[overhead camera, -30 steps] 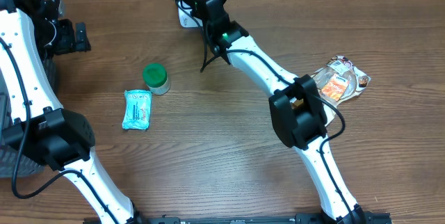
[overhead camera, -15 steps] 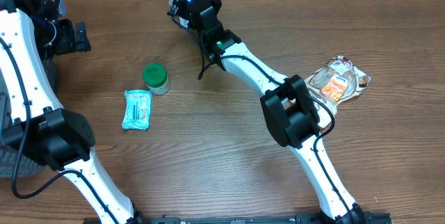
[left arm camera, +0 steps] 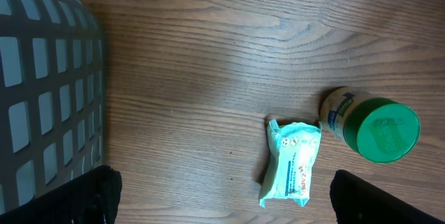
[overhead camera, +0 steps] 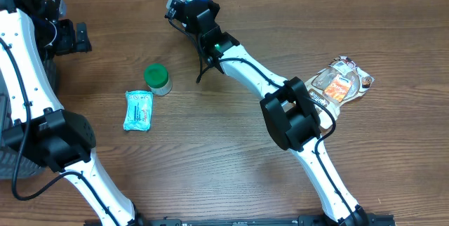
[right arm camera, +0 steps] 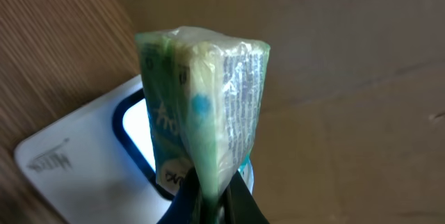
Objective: Scan the item barcode
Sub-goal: 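Lift the tissue packet and hold it under the scanner, then carry the tissue packet right and set it beside the grain bag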
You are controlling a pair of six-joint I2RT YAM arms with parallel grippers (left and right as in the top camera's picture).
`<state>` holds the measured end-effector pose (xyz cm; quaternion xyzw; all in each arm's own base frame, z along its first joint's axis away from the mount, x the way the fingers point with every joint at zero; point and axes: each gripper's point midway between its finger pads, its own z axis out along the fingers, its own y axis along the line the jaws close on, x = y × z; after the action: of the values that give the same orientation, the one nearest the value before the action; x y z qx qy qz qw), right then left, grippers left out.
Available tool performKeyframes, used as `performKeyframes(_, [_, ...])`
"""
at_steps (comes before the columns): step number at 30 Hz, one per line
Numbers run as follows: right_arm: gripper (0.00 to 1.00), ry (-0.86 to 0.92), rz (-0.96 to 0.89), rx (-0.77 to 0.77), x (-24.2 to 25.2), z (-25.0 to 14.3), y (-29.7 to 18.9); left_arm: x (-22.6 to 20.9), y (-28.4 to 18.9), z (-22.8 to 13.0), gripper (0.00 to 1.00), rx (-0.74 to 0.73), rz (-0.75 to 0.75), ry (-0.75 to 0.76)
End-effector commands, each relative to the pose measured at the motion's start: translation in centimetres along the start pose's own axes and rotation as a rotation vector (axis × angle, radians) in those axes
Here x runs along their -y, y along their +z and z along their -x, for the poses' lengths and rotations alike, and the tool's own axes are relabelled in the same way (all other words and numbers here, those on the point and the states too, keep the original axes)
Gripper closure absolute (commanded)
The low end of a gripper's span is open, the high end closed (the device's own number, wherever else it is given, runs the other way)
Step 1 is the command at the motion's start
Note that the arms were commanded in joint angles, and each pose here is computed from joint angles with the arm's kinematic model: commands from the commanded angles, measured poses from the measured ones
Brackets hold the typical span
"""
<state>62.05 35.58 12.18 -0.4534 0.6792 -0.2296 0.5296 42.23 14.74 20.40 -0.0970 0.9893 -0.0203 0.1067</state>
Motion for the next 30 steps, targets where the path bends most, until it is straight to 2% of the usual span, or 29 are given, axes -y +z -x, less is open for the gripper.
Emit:
performKeyframes(1, [0.96,0.244,-0.045,0.041,6.2,3.3,-3.6,0.5,-1.1,0.4,0.0,0.036,0.0,0.019])
performKeyframes(5, [0.96,0.465,-0.012,0.008,9.7,4.3,-7.5,0.5,-1.1,0.4,0.0,0.036,0.0,0.019])
performKeyframes(8, [0.96,0.701,0.048,-0.057,11.6,4.3,-11.7,0.5,-1.1,0.4,0.01,0.036,0.0,0.019])
performKeyframes(11, [0.96,0.929,0.193,-0.168,11.5,3.7,-16.7,0.5,-1.1,0.4,0.0,0.036,0.0,0.019])
performKeyframes(14, [0.96,1.102,0.345,-0.354,10.7,1.4,-22.5,0.5,-1.1,0.4,0.01,0.036,0.0,0.019])
performKeyframes(17, [0.96,1.152,0.366,-0.566,10.3,-2.9,-25.9,0.5,-1.1,0.4,0.0,0.036,0.001,0.019])
performKeyframes(21, [0.96,1.13,0.343,-0.784,9.9,-8.6,-27.4,0.5,-1.1,0.4,0.0,0.036,0.0,0.019])
performKeyframes(30, [0.96,1.209,0.26,-1.07,8.0,-18.8,-26.7,0.5,-1.1,0.4,0.0,0.036,0.0,0.019])
